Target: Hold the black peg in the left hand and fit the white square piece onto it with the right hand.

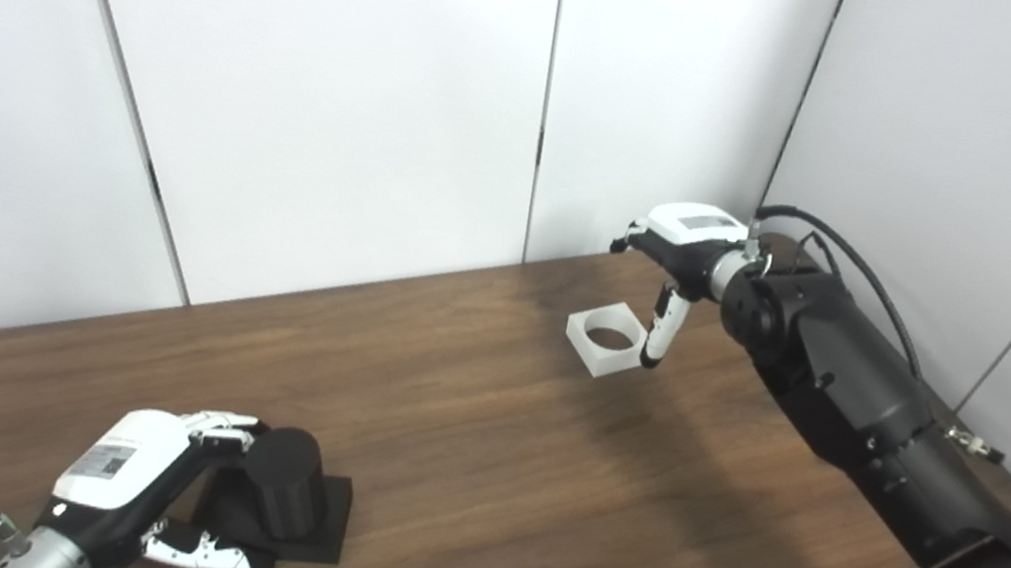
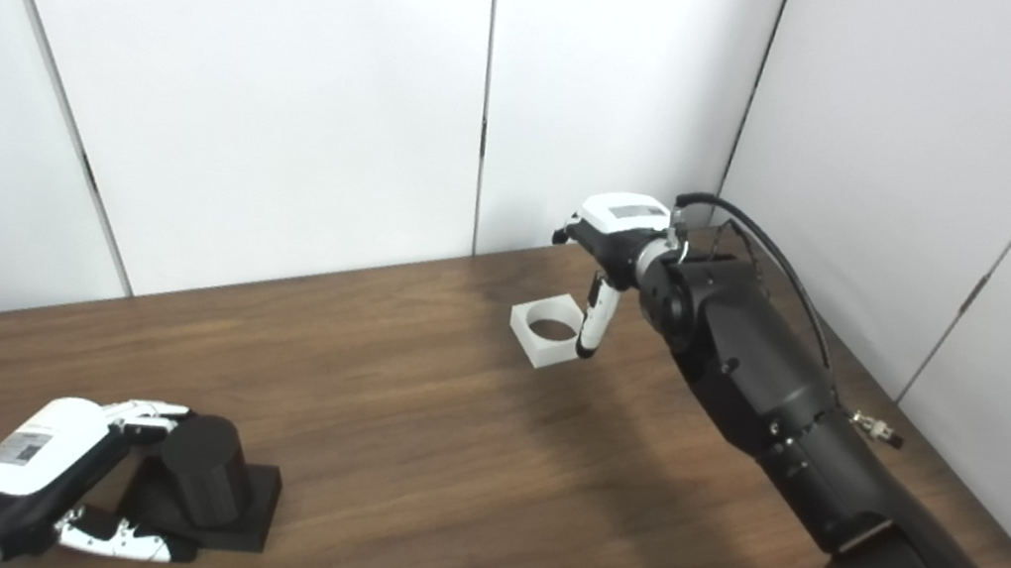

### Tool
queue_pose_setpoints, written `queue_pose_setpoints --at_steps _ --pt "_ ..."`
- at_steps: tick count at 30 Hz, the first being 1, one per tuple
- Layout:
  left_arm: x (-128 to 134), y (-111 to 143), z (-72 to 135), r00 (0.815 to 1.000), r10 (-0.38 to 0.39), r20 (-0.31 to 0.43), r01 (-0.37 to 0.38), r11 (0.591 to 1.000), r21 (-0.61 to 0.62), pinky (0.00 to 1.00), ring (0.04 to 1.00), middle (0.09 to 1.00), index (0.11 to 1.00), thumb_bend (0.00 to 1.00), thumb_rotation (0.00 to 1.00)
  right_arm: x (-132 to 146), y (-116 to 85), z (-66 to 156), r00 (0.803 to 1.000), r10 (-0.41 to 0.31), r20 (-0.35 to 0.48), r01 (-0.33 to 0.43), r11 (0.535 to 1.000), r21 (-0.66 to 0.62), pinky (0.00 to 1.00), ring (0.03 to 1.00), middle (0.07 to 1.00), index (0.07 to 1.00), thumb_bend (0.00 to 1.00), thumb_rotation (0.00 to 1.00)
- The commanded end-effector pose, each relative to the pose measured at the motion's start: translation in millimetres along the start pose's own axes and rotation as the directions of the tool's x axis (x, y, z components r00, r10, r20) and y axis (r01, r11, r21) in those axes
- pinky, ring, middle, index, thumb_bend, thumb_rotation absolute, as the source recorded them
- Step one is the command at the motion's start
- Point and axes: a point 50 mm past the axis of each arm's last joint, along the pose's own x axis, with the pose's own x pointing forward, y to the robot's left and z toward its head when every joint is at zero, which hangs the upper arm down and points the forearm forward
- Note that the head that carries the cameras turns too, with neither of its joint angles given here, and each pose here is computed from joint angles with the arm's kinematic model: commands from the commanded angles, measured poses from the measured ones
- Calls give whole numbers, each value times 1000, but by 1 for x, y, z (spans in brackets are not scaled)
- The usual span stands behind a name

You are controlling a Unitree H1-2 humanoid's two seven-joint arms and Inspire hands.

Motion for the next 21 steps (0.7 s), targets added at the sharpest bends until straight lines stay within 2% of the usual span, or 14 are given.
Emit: queue_pose_setpoints --at_steps 1,6,11,21 --pt "-35 -46 -18 964 -246 -105 250 968 26 762 834 826 490 524 62 2 -36 -1 994 -109 2 109 994 -25 887 955 962 877 947 129" --pt "-35 -47 -14 963 -251 -100 254 967 26 719 822 818 490 524 61 10 -31 2 995 -96 2 96 995 -32 886 940 959 875 940 117" --pt "-35 -48 -10 966 -242 -93 244 969 20 746 824 812 490 524 61 19 -23 5 997 -82 15 82 996 -42 880 934 954 864 929 99" --pt "-35 -46 -4 963 -251 -95 254 967 16 724 818 812 490 524 62 35 -11 17 999 -45 31 47 997 -61 856 929 951 859 915 99"
